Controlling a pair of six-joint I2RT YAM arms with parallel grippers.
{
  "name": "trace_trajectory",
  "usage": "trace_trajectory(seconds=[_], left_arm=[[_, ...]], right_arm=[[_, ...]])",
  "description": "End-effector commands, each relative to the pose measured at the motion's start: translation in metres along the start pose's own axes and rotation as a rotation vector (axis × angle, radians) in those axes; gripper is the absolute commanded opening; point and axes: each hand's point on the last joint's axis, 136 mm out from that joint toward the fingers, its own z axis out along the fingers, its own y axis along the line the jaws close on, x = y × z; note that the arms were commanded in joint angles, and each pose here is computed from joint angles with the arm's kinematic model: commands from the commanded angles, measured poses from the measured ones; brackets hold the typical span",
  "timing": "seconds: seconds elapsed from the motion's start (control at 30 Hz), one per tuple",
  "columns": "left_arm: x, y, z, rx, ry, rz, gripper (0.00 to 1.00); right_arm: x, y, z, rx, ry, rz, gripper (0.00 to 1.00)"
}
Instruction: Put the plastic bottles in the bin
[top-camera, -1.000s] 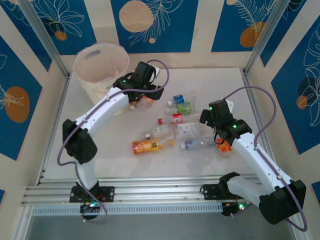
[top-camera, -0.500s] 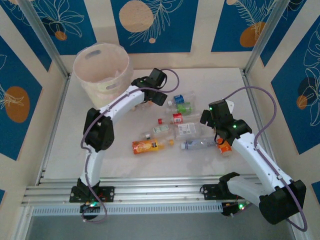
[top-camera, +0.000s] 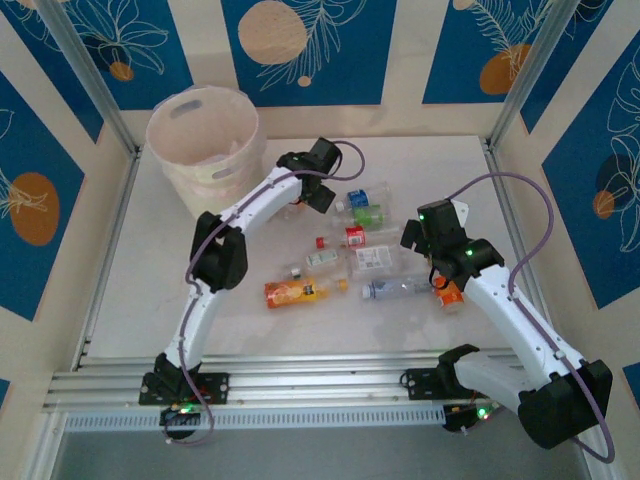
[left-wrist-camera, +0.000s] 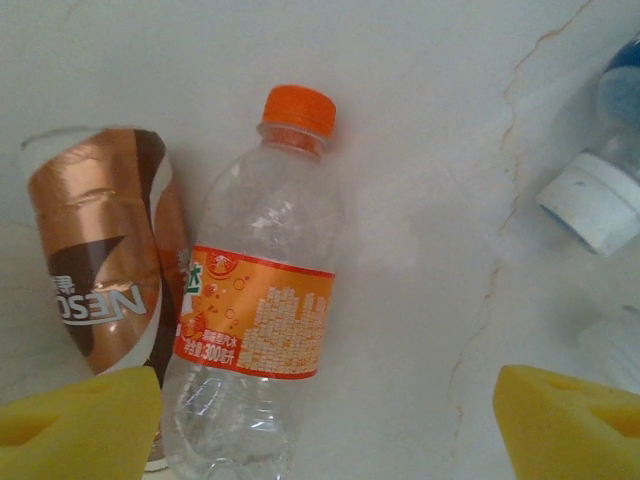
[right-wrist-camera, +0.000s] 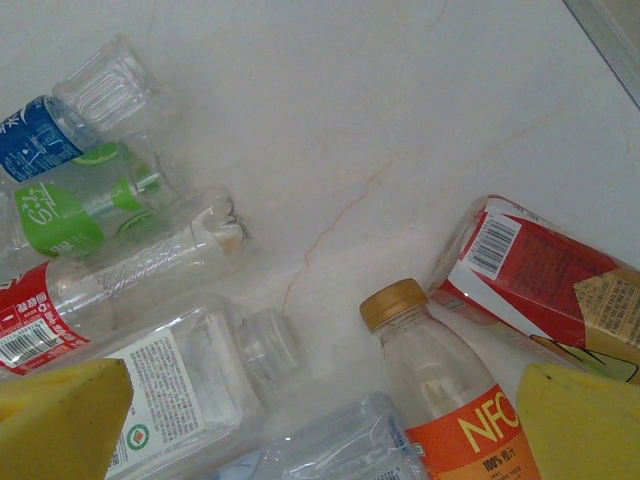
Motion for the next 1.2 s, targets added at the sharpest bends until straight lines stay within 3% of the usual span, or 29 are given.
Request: trace_trajectory(seconds=[0.0,0.47,1.17], left_arm=[[0.002,0.013,0.008,-0.026,0.024,-0.036,0.85],[0.011,0.032,0.042,-0.053,0.069,-0.077,0.81],[0.019,0.016,0.056,0.014,0.101,-0.109,0.66]], right_arm=[[-0.013,0.001,-0.009,-0.002,-0.036,0.017,0.99],[-0.011,0.002,-0.008,-0.012,-0.033,0.02,0.99],[-0.011,0.001,-0.007,-0.009,-0.039,0.022,0.99]])
